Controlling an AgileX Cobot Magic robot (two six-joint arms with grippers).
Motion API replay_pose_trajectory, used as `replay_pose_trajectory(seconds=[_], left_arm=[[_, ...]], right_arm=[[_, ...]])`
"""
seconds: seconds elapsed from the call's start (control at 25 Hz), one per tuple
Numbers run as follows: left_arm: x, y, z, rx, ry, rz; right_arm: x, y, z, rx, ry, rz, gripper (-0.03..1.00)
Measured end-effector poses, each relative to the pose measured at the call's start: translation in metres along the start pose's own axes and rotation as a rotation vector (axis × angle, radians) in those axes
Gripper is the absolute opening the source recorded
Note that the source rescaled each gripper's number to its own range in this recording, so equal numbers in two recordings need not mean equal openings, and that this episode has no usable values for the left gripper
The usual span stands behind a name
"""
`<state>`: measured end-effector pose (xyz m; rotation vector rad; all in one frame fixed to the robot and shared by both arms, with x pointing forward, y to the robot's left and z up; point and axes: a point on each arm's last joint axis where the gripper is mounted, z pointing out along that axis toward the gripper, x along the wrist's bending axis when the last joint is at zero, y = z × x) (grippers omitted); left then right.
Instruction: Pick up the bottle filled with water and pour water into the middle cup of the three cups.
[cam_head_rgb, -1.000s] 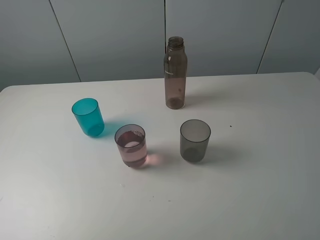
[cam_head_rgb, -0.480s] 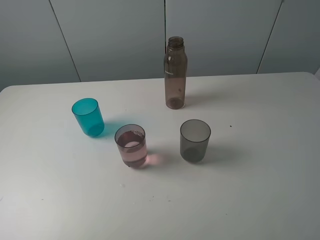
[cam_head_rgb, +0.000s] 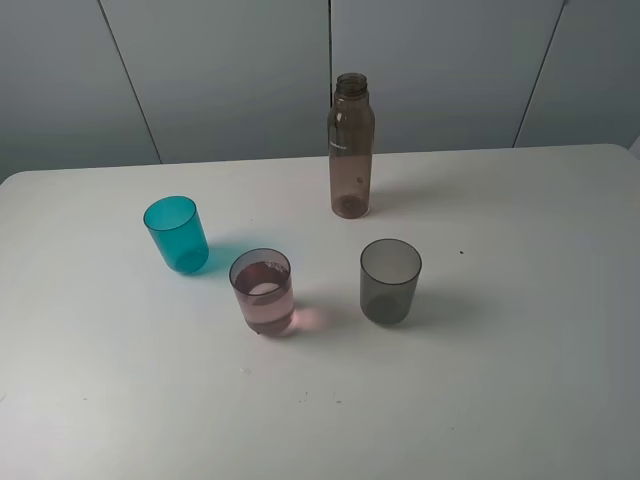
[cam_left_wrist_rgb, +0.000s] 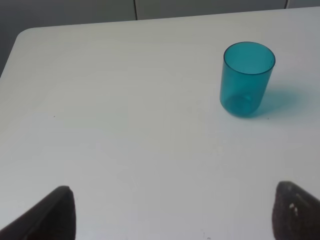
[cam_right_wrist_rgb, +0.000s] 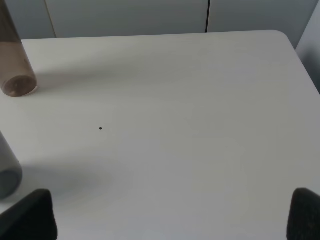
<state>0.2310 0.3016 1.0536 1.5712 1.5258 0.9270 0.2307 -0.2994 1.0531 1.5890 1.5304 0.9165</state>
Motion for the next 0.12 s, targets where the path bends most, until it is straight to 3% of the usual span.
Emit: replay_pose_trajectory(seconds=[0.12], left_arm=[[0.0, 0.0, 0.0, 0.0, 0.0, 0.0]], right_arm=[[0.0, 0.0, 0.0, 0.0, 0.0, 0.0, 1.0]])
